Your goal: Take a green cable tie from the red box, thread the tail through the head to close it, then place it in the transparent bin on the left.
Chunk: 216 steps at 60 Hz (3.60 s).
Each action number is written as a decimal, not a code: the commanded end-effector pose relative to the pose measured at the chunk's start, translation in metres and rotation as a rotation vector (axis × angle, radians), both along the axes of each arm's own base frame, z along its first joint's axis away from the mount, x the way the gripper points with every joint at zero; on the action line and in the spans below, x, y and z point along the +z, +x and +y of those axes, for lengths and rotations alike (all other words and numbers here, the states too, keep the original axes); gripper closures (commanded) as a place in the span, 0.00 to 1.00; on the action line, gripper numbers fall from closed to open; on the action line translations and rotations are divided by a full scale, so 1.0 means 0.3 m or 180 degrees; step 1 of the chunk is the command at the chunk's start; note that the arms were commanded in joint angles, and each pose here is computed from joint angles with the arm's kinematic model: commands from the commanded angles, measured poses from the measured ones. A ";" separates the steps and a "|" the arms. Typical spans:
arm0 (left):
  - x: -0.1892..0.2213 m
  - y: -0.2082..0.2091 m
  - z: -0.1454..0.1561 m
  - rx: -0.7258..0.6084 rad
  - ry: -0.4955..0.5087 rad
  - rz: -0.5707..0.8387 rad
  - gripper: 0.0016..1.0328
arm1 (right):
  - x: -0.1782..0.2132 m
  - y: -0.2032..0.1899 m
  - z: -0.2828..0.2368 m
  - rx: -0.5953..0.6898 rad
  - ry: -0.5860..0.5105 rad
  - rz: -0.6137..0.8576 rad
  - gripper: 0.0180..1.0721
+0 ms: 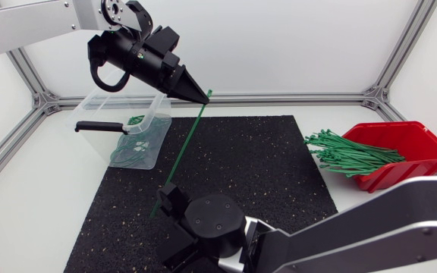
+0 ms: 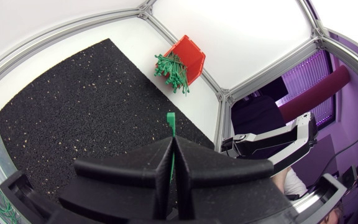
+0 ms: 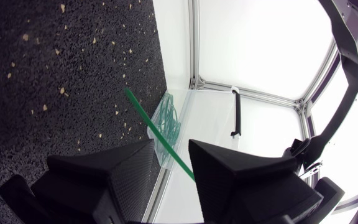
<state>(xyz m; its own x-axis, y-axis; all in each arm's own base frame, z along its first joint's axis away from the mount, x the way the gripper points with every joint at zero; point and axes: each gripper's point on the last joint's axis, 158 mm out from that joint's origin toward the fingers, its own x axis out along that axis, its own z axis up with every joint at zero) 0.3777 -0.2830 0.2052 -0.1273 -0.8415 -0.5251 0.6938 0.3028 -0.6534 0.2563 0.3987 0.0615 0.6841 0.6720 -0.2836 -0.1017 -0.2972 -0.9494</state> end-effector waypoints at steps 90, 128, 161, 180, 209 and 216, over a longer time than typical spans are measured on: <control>-0.036 -0.023 -0.010 -0.0071 0.0018 0.0028 0.97 | -0.052 0.020 0.081 0.0047 -0.0057 -0.0088 0.70; -0.041 -0.017 -0.017 -0.0063 0.0034 0.0027 0.97 | -0.003 -0.016 0.080 0.0112 0.0024 -0.0116 0.70; -0.048 -0.018 -0.024 -0.0063 0.0070 0.0026 0.97 | -0.044 -0.028 0.060 0.0054 -0.0055 -0.0074 0.60; -0.052 -0.026 -0.020 -0.0063 0.0081 0.0043 0.97 | -0.053 -0.033 0.076 0.0067 -0.0084 -0.0094 0.79; -0.056 -0.025 -0.023 -0.0067 0.0079 0.0039 0.97 | -0.018 -0.051 0.094 0.0100 -0.0018 -0.0127 0.91; -0.057 -0.026 -0.023 -0.0067 0.0079 0.0039 0.97 | 0.005 -0.043 0.095 0.0082 0.0034 -0.0138 0.91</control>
